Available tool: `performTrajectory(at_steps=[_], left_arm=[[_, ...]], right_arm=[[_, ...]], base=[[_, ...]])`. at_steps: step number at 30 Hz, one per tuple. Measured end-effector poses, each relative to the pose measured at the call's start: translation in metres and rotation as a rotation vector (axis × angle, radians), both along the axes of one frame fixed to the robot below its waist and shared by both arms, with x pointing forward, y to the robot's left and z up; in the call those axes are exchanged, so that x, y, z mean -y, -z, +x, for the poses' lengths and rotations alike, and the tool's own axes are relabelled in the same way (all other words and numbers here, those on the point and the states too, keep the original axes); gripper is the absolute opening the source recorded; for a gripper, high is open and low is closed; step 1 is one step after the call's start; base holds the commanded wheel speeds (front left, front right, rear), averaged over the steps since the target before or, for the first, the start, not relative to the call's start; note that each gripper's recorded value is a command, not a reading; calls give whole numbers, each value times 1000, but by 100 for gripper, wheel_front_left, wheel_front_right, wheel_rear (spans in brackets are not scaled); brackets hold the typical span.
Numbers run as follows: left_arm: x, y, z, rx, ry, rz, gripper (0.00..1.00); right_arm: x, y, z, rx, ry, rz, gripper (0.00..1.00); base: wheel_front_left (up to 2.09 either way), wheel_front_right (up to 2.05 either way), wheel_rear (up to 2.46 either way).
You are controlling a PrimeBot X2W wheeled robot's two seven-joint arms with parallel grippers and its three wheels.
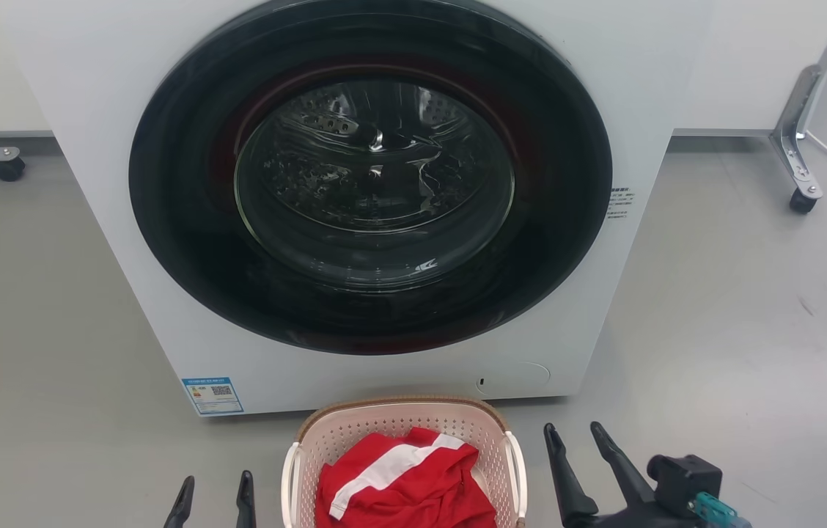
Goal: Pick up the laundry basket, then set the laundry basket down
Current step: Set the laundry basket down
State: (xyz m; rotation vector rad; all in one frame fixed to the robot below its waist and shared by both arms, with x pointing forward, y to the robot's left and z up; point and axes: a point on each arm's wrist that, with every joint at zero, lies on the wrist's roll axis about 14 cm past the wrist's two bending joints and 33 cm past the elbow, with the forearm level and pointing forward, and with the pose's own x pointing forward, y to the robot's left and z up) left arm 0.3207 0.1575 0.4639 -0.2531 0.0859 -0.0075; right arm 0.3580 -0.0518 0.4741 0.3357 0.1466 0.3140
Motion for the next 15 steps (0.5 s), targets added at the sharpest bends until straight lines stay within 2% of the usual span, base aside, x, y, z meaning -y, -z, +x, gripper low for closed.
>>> performTrajectory(at_steps=[15], left_arm=[[-7, -14, -6, 48, -27, 29, 100]], right_arm=[[26, -14, -20, 77, 110, -12, 100]], base=[[0, 0, 0]])
